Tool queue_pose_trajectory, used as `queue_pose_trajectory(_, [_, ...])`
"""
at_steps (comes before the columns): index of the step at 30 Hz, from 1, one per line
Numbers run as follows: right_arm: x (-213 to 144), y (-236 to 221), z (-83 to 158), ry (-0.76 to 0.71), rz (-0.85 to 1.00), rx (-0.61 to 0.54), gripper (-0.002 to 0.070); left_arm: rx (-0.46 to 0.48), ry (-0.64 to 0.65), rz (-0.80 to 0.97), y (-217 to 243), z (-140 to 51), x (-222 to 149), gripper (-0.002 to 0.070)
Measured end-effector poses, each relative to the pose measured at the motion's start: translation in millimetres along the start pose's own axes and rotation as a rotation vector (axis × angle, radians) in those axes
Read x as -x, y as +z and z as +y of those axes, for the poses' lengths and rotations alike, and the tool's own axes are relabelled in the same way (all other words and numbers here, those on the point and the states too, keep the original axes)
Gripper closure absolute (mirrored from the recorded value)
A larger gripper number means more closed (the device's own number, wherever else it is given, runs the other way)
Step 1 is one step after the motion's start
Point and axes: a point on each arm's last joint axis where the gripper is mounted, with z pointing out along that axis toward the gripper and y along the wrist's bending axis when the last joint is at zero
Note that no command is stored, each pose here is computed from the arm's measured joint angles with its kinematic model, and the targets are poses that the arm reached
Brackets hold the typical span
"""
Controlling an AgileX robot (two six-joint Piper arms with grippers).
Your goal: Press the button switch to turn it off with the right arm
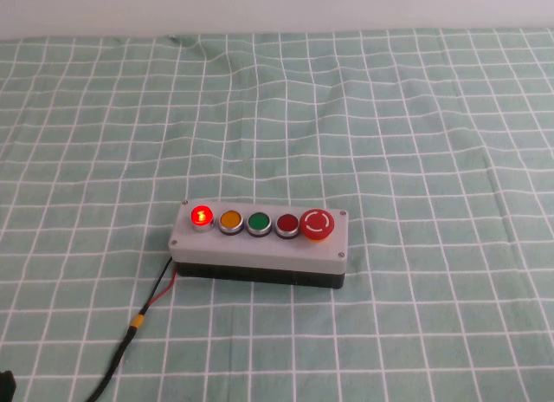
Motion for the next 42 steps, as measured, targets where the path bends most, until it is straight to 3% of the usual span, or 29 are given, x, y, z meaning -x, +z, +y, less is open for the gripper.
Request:
queue_pose_trajectory(31, [1.9,0.0,0.1,0.000,-0.021,0.001,0.0692,0.000,0.000,0.000,0.0,0.0,0.0,0.0678])
queue_pose_trajectory(35, [13.3,-1.0,0.4,0.000,-0.147,0.004,0.0692,0.000,0.000,0.000,0.0,0.0,0.0,0.0678])
queue_pose_trajectory(42, [51.5,-15.9,1.4,0.000,-0.602,0.016,0.0692,0.000,0.000,0.000,0.0,0.0,0.0,0.0678])
